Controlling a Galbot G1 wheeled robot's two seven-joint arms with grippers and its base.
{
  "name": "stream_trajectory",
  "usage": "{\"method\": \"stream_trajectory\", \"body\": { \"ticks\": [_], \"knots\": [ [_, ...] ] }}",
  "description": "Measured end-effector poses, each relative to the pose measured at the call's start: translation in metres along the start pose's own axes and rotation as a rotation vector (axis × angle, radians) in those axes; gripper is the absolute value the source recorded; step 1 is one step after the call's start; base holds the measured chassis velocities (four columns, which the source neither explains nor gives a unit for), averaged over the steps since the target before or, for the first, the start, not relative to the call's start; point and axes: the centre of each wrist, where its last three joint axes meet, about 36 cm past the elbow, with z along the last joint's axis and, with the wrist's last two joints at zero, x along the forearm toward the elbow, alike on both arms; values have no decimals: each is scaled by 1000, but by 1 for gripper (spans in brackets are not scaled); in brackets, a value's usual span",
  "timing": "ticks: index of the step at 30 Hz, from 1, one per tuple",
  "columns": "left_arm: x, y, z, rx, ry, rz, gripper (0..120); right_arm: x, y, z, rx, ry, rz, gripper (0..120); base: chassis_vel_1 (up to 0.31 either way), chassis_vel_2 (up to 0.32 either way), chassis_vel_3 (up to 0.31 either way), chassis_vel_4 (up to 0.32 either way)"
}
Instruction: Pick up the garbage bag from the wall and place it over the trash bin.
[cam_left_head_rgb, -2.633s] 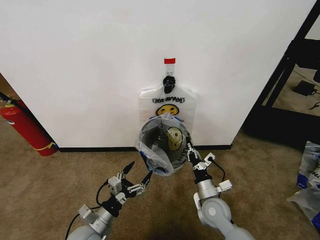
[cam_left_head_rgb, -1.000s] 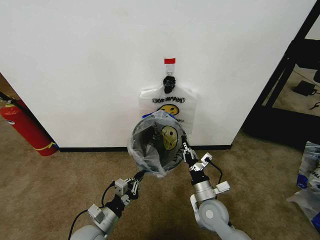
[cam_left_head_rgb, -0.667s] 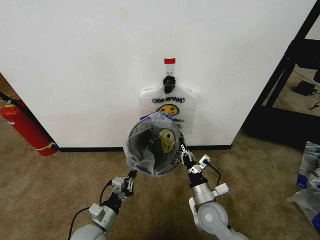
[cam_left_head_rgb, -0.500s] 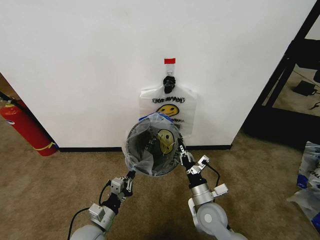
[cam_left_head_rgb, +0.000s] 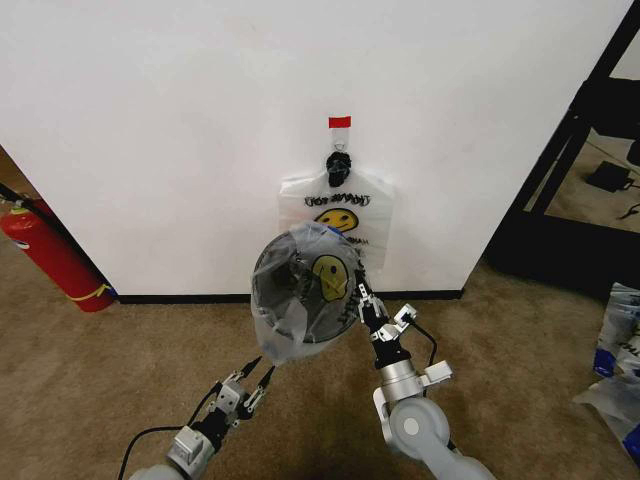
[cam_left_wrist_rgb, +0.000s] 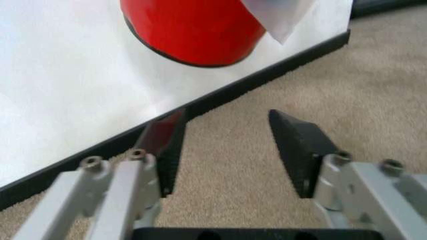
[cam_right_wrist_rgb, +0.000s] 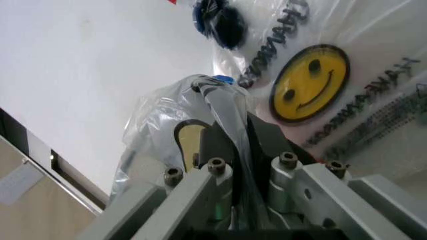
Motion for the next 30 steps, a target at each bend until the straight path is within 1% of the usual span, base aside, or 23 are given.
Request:
{"method": "stream_trajectory", "body": {
  "ticks": [2,4,5,6,7,9,12,13,14,16,17,18,20,21,22,23,24,25,27,28,29,30],
  "knots": [
    [-4,-2,-2,9,-18,-6,63,4,0,0,1,8,-1,1,0,0,0,0],
    [-5,-2,-3,9,-22,-8,64,5,0,0,1,11,-1,1,0,0,0,0],
    [-7,-2,-4,5,-27,-18,69,7,-1,0,4,17,-3,1,0,0,0,0],
    [-7,-2,-4,3,-28,-25,69,8,-1,0,5,18,-4,1,0,0,0,0],
    [-8,0,-6,-6,-18,-76,79,8,-3,-1,15,20,-9,1,0,0,0,0],
    [-6,4,-13,-7,-4,-161,86,9,-8,-1,42,20,-15,1,0,0,0,0],
    [-1,7,-36,-12,-7,-288,98,9,-20,1,116,16,-41,1,0,0,0,0],
    [-1,7,-36,-12,-7,-288,98,9,-20,1,116,16,-41,1,0,0,0,0],
    [1,9,-47,-32,-7,-366,98,9,-26,1,148,14,-56,1,0,0,0,0],
    [4,12,-64,-67,-8,-481,100,8,-33,1,188,13,-77,1,0,0,0,0],
    [6,13,-73,-80,-20,-515,100,8,-36,1,200,15,-84,1,0,0,0,0],
    [7,13,-78,-86,-30,-524,100,8,-37,1,204,16,-87,1,0,0,0,0],
    [8,12,-82,-91,-40,-528,100,8,-39,1,209,18,-90,1,0,0,0,0],
    [9,11,-88,-97,-57,-526,100,9,-40,1,216,20,-95,1,0,0,0,0],
    [12,7,-100,-106,-98,-502,98,10,-43,2,227,24,-102,1,0,0,0,0],
    [15,2,-109,-111,-138,-463,97,11,-46,3,237,30,-108,1,0,0,0,0],
    [19,-9,-123,-110,-205,-375,93,13,-49,4,251,42,-118,1,0,0,0,0],
    [19,-10,-124,-110,-210,-368,93,13,-49,4,253,44,-119,1,0,0,0,0],
    [22,-24,-134,-119,-275,-254,82,16,-51,6,269,60,-133,1,0,0,0,0],
    [22,-24,-134,-119,-275,-254,82,16,-51,6,269,60,-133,1,0,0,0,0],
    [23,-34,-134,-156,-301,-179,77,18,-54,7,290,74,-148,1,0,0,0,0],
    [22,-36,-131,-192,-306,-156,72,20,-56,8,301,83,-156,1,0,0,0,0]
  ]
}}
